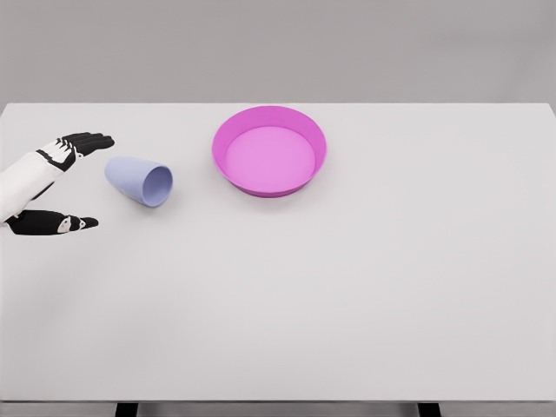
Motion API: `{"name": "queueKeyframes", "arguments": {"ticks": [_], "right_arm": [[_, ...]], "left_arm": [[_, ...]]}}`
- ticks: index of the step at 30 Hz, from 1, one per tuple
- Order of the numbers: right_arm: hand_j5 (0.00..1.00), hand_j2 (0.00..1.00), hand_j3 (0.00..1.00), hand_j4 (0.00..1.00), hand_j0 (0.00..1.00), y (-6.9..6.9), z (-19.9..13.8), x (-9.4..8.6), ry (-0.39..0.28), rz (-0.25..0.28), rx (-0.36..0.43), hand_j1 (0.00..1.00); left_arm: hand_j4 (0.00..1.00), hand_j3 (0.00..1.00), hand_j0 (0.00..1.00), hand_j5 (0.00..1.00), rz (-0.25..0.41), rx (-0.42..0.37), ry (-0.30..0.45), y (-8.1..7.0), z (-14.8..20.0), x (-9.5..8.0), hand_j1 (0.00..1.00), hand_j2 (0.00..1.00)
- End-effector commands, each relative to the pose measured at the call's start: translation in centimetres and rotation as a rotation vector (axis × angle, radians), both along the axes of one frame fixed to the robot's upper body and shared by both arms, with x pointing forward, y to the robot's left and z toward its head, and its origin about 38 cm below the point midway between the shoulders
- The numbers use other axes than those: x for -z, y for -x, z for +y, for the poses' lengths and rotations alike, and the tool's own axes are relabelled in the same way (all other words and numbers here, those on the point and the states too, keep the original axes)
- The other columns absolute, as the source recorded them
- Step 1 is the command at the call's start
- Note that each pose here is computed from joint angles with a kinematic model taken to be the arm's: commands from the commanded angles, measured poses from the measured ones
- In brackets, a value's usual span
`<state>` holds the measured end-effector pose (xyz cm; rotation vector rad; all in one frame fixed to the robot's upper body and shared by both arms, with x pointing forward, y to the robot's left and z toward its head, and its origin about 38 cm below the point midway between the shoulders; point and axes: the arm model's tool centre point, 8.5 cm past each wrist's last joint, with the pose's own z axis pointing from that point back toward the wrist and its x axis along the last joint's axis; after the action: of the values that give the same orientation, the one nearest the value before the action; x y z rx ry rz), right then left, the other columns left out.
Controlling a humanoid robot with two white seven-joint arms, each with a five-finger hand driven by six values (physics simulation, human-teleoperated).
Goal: Flip the cup with left arm and place it on the plate
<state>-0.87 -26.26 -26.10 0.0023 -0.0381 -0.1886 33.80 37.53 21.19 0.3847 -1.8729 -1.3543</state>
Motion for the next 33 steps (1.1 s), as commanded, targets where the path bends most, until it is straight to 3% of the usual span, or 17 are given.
{"name": "queueKeyframes", "arguments": {"ticks": [1,33], "right_arm": [[1.00,1.00,1.00,1.00,1.00,0.02,-0.01,0.00,0.001,0.001,0.004,1.00],[1.00,1.00,1.00,1.00,1.00,0.02,-0.01,0.00,0.001,0.001,0.004,1.00]], "left_arm": [[1.00,1.00,1.00,1.00,-0.007,-0.058,-0.029,-0.39,1.67,0.17,1.00,1.00],[1.00,1.00,1.00,1.00,-0.016,-0.058,-0.029,-0.54,1.68,-0.13,1.00,1.00]]}}
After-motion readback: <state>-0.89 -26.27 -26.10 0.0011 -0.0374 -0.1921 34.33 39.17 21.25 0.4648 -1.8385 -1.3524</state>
